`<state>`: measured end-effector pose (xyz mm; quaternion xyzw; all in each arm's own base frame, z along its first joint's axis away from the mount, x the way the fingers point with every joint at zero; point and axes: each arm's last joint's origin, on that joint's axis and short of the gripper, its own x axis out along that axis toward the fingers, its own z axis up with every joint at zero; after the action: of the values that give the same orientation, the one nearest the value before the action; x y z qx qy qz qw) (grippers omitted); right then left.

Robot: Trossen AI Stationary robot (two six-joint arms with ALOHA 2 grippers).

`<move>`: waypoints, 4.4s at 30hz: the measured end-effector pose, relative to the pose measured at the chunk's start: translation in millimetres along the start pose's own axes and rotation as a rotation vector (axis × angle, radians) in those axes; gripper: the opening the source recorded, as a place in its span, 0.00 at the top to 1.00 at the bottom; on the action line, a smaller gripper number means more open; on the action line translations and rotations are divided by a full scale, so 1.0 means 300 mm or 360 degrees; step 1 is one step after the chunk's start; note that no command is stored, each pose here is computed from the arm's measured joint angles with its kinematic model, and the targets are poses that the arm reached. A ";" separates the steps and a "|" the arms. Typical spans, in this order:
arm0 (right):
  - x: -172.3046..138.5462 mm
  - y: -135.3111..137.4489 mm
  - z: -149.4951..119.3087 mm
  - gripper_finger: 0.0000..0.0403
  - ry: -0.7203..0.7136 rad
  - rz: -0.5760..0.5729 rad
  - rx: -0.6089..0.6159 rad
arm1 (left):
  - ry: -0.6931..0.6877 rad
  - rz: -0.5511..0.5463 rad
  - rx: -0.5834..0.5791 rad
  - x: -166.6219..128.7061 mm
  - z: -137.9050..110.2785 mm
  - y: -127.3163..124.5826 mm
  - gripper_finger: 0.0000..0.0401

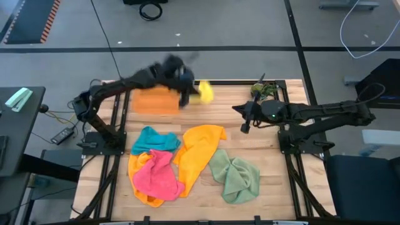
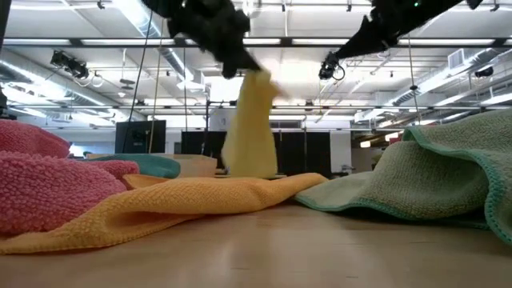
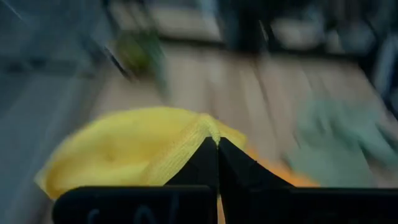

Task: Fold microfiber towels
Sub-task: Fold the yellow towel

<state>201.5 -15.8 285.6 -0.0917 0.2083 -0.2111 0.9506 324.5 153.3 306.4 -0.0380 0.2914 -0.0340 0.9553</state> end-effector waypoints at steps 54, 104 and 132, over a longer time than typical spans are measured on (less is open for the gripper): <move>0.456 0.183 -0.268 0.98 0.0189 -0.0144 0.0965 | -0.0007 0.0151 0.0117 0.144 -0.372 -0.400 0.98; 0.515 0.146 -0.171 0.99 0.0612 -0.0500 0.0818 | -0.0061 0.0219 0.0243 0.145 -0.360 -0.397 0.98; 0.150 0.069 -0.424 1.00 0.0731 -0.0330 0.1350 | 0.0370 -0.0224 0.0742 0.206 -0.495 -0.349 0.60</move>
<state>190.7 -28.2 149.9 0.3320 0.2979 -0.3856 0.8077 288.4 36.0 158.9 0.1670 0.3801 -0.1704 0.8936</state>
